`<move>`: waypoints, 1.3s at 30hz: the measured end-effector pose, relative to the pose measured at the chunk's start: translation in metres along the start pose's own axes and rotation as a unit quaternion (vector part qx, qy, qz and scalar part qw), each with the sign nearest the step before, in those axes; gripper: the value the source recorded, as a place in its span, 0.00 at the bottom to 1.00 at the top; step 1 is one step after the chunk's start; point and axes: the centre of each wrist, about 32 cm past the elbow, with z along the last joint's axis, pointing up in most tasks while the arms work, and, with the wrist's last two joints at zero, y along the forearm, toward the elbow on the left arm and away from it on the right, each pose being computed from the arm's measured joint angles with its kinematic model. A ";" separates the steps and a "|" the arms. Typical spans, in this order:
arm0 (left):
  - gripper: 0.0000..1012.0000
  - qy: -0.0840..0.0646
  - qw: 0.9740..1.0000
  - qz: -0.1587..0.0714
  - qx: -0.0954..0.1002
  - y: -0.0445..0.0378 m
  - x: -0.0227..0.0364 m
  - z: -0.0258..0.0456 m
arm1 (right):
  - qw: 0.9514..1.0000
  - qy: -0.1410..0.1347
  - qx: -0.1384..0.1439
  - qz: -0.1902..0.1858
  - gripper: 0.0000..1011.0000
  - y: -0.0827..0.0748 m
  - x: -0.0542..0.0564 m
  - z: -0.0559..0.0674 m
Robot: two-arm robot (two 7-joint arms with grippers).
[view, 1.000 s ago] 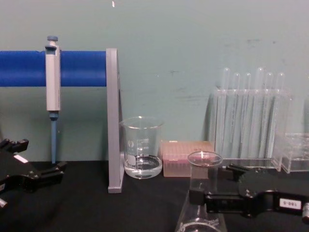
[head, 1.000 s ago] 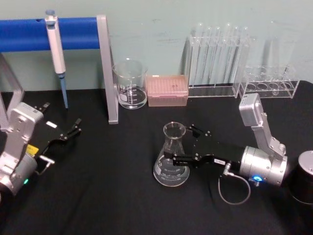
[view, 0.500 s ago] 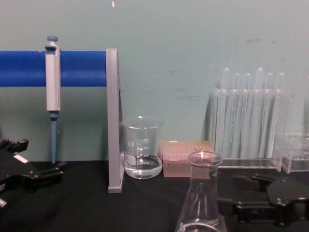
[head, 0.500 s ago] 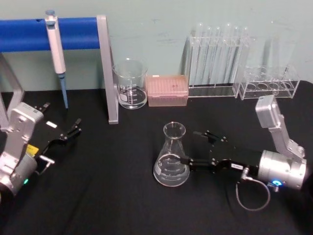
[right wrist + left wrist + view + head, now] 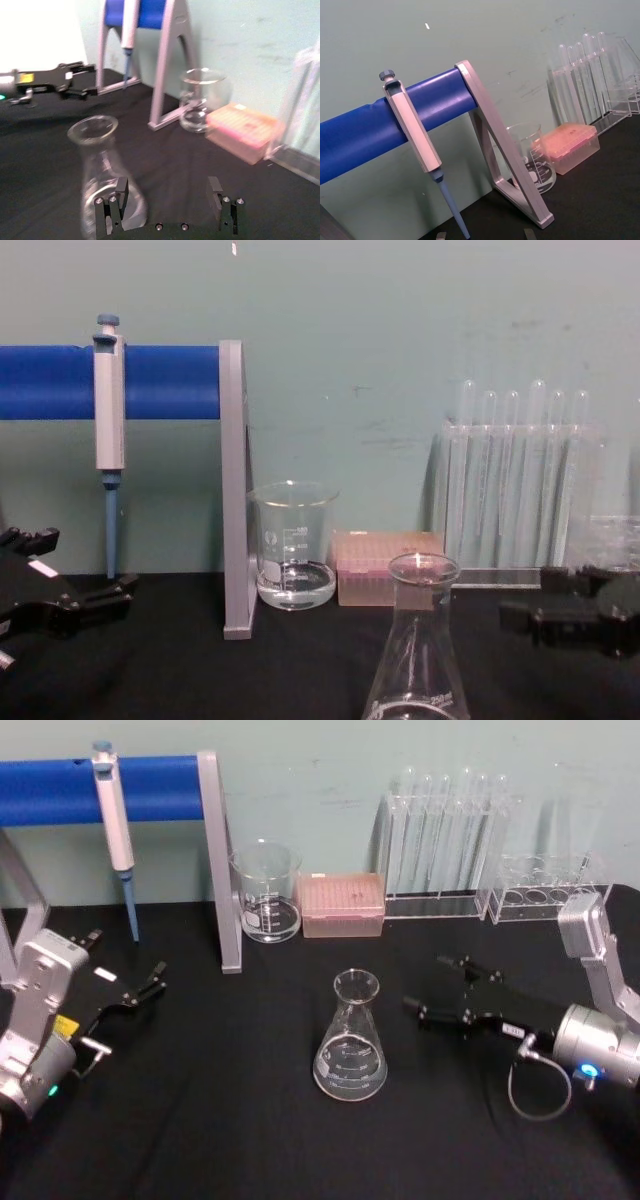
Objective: Grasp the erlenmeyer flask with one hand, shake it three times, then place it back.
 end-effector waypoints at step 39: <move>0.99 0.000 1.000 0.000 0.000 0.0000 0.0000 0.0000 | 0.964 0.028 0.028 -0.261 0.99 0.036 -0.028 -0.024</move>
